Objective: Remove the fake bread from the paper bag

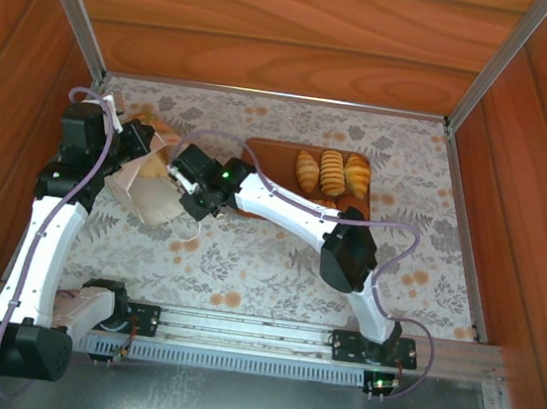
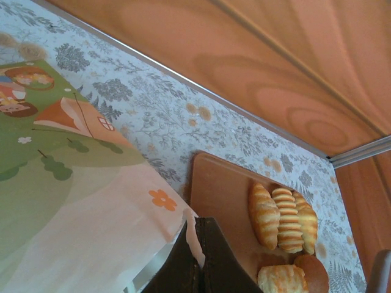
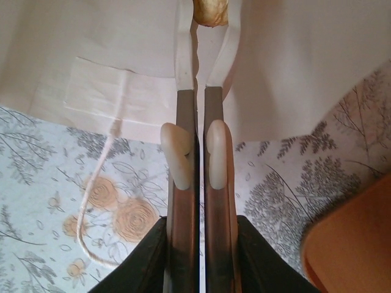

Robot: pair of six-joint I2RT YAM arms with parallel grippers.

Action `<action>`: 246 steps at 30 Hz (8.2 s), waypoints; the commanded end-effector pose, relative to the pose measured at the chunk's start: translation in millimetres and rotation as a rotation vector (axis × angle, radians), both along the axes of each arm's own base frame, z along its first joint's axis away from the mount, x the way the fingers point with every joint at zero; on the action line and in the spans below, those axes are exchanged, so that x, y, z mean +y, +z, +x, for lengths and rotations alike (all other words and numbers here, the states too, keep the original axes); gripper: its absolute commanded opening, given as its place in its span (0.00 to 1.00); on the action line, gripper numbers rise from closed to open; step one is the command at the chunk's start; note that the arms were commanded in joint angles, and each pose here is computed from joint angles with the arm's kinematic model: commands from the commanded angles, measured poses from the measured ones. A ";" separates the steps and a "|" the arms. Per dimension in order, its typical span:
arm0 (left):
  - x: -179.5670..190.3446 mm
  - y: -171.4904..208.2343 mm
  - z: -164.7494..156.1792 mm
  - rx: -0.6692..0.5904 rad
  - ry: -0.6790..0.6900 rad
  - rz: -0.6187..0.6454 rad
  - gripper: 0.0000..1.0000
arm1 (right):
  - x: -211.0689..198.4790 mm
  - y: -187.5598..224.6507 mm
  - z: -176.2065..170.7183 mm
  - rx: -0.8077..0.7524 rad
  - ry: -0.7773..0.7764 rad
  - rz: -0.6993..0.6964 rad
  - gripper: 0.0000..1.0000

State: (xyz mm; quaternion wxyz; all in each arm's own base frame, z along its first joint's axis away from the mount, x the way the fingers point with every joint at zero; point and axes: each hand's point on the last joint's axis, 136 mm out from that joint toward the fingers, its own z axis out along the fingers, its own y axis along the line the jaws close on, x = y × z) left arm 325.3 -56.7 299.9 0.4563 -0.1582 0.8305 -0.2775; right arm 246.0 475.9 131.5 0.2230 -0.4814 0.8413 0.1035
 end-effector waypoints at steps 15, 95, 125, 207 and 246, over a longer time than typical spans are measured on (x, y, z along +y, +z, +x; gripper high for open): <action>-1.6 11.7 2.1 -0.033 -0.004 -0.019 0.00 | -1.2 -11.0 -28.4 0.194 0.040 0.026 0.39; 0.9 7.0 8.2 -0.064 0.013 -0.002 0.00 | -276.1 98.8 -39.7 0.043 -0.289 -0.587 0.24; 0.0 -0.3 9.9 -0.070 0.006 -0.007 0.00 | -234.5 56.3 -11.8 -0.077 -0.129 -0.866 0.40; -7.4 5.9 12.2 -0.084 -0.032 -0.034 0.00 | -242.3 47.7 -38.8 0.076 -0.174 -0.857 0.32; -7.1 2.5 15.3 -0.069 -0.027 -0.038 0.00 | -184.2 44.2 30.2 0.299 -0.423 -0.151 0.49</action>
